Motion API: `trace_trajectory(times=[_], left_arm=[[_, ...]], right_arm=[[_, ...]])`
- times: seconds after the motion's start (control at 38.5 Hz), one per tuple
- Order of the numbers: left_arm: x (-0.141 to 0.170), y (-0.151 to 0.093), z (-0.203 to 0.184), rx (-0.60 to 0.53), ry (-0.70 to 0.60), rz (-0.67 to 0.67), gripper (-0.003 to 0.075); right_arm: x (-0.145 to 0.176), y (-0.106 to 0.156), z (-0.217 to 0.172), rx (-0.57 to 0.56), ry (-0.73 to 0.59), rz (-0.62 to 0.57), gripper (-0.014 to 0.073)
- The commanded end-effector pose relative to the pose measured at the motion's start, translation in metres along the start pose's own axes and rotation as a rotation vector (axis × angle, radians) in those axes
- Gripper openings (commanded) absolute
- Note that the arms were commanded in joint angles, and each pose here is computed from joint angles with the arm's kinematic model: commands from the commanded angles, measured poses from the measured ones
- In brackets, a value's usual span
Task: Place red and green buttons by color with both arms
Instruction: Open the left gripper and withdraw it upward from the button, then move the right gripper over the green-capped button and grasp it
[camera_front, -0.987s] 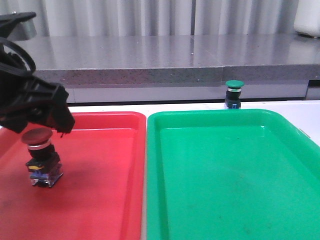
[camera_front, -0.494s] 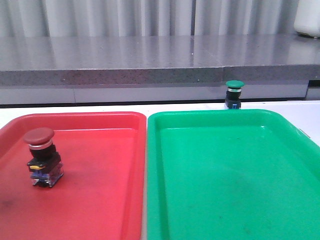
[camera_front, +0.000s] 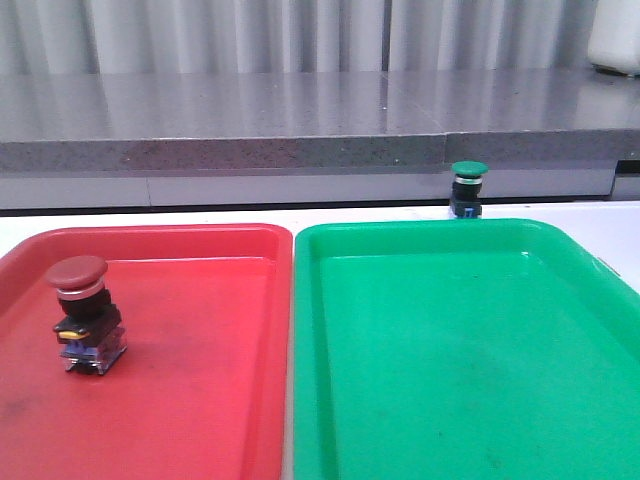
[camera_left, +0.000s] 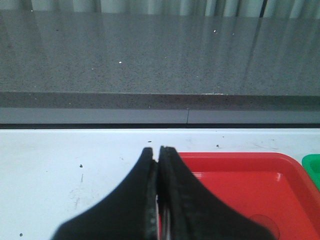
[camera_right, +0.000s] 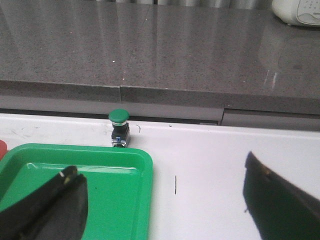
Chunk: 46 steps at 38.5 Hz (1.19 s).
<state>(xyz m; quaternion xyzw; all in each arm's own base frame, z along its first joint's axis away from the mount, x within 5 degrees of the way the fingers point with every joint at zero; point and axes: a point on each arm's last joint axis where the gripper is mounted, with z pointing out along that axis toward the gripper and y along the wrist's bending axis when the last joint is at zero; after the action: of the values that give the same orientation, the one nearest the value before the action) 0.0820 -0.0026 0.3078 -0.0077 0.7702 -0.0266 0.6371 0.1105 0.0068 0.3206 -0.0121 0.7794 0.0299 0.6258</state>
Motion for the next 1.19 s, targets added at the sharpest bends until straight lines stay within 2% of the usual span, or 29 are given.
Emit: trace_trajectory(times=[0.0, 0.26, 0.91, 1.04, 1.17], left_arm=[[0.001, 0.000, -0.017, 0.011, -0.126, -0.028, -0.0020], [0.023, 0.001, -0.035, 0.016, -0.191, -0.028, -0.0020], [0.026, 0.001, -0.033, 0.016, -0.190, -0.028, -0.0020], [0.026, 0.001, -0.033, 0.016, -0.190, -0.028, -0.0020], [0.026, 0.001, -0.033, 0.016, -0.190, -0.028, -0.0020]], right_arm=[[-0.018, 0.000, -0.002, 0.006, -0.109, 0.000, 0.0644], [-0.018, 0.000, -0.002, 0.006, -0.109, 0.000, 0.0644], [-0.021, 0.000, -0.002, 0.006, -0.138, 0.002, 0.0644], [-0.026, -0.001, 0.010, 0.009, -0.163, 0.001, 0.0644], [-0.035, -0.001, 0.039, 0.011, -0.081, 0.001, 0.0644]])
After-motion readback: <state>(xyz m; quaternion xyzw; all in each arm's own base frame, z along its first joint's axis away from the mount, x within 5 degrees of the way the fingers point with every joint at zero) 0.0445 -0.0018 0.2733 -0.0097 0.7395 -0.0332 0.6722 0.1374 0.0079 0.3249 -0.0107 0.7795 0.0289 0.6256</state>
